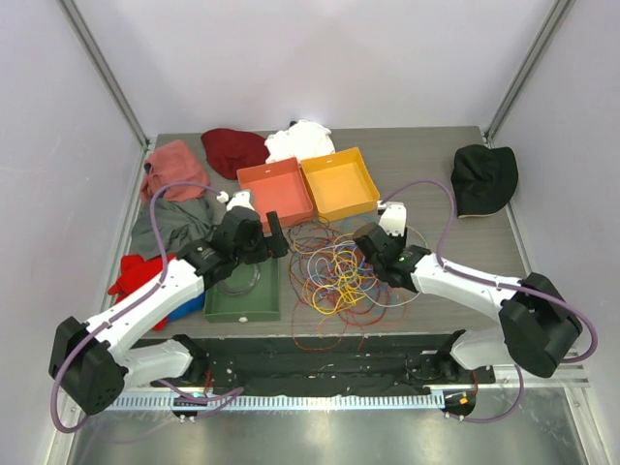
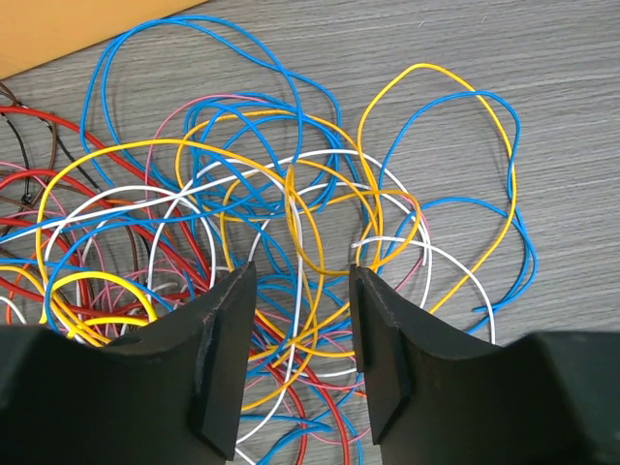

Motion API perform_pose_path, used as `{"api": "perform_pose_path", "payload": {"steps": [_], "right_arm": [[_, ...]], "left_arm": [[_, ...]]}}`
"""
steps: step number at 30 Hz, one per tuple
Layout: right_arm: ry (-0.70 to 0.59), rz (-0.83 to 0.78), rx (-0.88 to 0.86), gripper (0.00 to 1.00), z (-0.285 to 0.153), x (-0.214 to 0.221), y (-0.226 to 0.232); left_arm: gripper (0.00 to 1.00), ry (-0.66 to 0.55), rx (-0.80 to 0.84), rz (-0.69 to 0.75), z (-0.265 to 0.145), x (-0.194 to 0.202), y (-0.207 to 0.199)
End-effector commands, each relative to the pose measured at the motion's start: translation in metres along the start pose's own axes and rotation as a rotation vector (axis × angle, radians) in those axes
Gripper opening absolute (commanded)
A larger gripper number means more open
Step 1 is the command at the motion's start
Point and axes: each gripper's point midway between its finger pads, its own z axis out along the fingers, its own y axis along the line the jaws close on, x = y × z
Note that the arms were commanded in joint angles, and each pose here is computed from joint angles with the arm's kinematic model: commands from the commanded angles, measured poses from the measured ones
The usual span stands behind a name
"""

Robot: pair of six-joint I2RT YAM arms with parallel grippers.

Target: Untangle the cables

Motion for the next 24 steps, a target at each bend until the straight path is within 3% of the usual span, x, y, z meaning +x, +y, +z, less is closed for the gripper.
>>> {"api": "perform_pose_path", "payload": {"steps": [1,9,15,20,23,24], "right_arm": [[-0.068,0.073,-0.009,0.52,-0.001,-0.028,0.008],[-0.118,0.032,0.068,0.59,-0.003,-0.045,-0.007],[-0.038,0.062,0.102,0.65,0.023,-0.030,-0.013],[0.007,0.056,0.091,0.63,0.036,-0.015,-0.011],[0.023,0.057,0.087,0.52,0.041,-0.011,-0.011],[0.020,0.058,0.087,0.40,0.040,-0.011,-0.011]], "left_arm": [[1.00,-0.025,0.049,-0.002,-0.002,-0.012,-0.015],[1.00,-0.008,0.049,0.000,0.002,-0.009,-0.016],[1.00,0.035,0.045,0.000,0.007,-0.001,-0.017],[1.00,0.043,0.040,0.001,0.006,0.002,-0.015],[1.00,0.044,0.044,0.000,0.006,0.003,-0.015],[1.00,0.046,0.043,-0.001,0.007,0.003,-0.015]]}}
